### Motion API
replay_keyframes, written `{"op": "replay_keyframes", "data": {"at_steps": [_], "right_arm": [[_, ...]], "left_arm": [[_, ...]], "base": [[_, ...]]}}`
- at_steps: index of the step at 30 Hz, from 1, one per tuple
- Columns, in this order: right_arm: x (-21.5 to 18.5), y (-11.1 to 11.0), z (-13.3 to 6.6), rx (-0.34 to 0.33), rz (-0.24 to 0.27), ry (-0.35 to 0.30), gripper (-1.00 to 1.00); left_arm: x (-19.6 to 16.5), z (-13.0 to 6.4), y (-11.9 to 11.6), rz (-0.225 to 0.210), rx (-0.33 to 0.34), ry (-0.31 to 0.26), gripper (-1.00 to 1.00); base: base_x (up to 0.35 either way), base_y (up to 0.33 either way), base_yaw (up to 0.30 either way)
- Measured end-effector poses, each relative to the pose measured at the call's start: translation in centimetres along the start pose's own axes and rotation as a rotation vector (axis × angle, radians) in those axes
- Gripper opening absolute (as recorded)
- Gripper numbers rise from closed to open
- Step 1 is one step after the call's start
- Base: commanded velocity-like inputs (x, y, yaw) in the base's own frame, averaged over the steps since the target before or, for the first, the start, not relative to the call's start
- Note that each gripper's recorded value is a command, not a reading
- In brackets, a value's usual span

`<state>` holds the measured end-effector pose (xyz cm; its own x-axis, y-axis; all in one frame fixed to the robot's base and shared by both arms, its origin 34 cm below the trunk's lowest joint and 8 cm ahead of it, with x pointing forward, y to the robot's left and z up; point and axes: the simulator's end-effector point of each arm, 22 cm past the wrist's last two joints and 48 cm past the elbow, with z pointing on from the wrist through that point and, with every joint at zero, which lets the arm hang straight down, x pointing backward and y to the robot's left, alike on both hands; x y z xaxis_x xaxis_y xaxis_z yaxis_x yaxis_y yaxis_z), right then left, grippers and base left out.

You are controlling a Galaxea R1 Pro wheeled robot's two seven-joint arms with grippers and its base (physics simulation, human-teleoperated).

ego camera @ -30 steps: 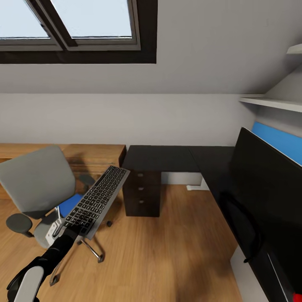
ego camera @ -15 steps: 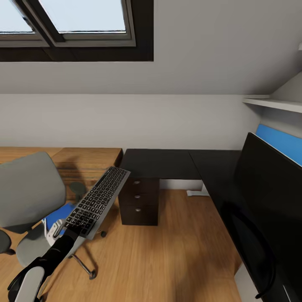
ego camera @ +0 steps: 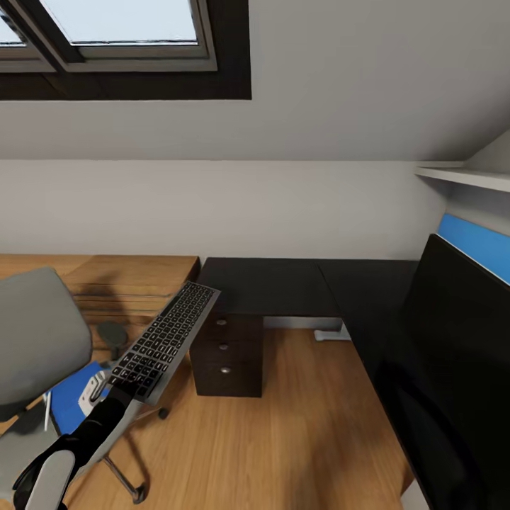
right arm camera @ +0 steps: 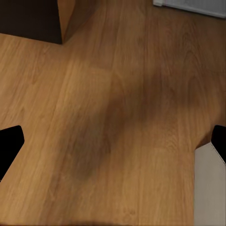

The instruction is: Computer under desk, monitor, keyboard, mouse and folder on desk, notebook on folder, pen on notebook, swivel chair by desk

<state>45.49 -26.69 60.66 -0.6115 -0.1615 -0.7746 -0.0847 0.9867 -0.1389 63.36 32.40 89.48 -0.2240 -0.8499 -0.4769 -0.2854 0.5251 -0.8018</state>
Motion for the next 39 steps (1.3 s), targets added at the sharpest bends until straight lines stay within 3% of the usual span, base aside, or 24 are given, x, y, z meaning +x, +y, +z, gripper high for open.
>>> {"op": "replay_keyframes", "data": {"at_steps": [24,39], "right_arm": [[0.02,-0.17,0.00,0.001,-0.001,0.000,1.00],[0.01,-0.08,0.03,0.000,-0.001,0.000,1.00]], "left_arm": [[0.02,0.00,-0.02,0.000,0.001,0.001,-1.00],[0.00,0.05,-0.08,-0.004,0.003,-0.001,-1.00]], "base": [[0.267,-0.069,0.000],[0.041,-0.001,0.000]]}}
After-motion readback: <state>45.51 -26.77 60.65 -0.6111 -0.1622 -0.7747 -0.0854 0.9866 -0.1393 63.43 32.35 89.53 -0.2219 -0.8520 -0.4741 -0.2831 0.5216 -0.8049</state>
